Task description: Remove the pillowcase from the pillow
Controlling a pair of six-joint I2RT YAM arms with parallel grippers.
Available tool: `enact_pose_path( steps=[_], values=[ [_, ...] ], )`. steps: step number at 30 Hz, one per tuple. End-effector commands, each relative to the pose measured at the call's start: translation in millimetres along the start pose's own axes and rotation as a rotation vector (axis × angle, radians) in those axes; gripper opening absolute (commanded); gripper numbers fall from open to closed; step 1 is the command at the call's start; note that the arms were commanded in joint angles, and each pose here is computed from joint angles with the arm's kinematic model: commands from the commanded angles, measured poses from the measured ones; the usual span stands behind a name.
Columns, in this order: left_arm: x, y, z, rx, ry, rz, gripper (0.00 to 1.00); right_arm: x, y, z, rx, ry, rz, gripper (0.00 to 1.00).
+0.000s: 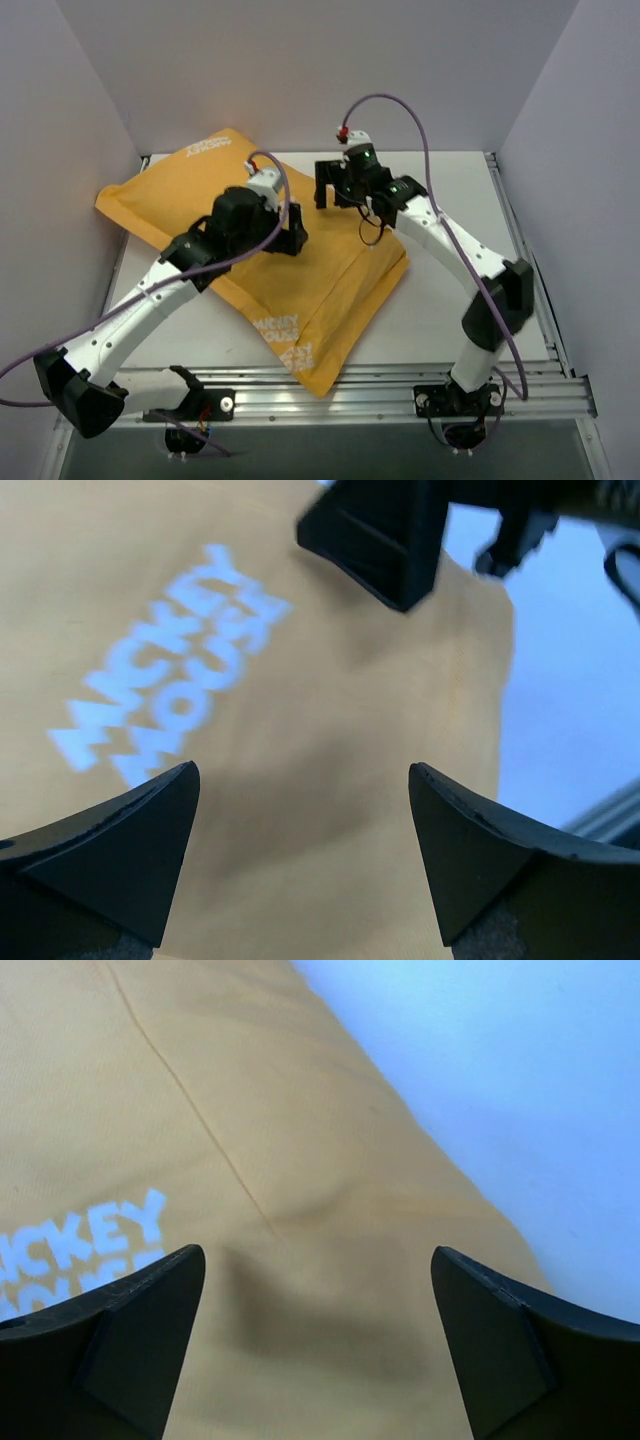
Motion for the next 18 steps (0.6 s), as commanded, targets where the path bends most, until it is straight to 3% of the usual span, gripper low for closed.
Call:
enact_pose_path(
  steps=[1,5,8,13,18],
  values=[
    [-13.8,0.2,-22.2,0.259,-0.033,-0.024,0.94,-66.1,-17.0,-40.7,0.086,0.115,-0.108,0.91],
    [-11.4,13.0,-74.6,0.474,-0.011,-0.048,0.94,-105.6,8.2,-85.3,0.242,0.170,-0.123,0.92],
    [-2.4,17.0,-96.5,0.526,0.009,-0.066,0.94,-135.6,29.9,-102.5,0.341,0.133,-0.130,0.93],
    [20.3,32.4,-125.9,0.617,0.033,-0.038,0.94,-140.0,80.3,-122.6,0.415,0.148,-0.039,0.93],
    [41.9,46.4,-134.9,0.673,-0.002,-0.013,0.94,-139.8,92.6,-124.5,0.469,0.098,-0.046,0.93]
  ],
)
Point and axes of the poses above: each gripper's point midway between its finger pads, its own x axis out along the fingers, its own z axis along the line the jaws close on, y = z × x, the point moved 3 cm from there along -x, back along the fingers, and after that the axes turned 11 degrees about x, right-handed, at the moved point
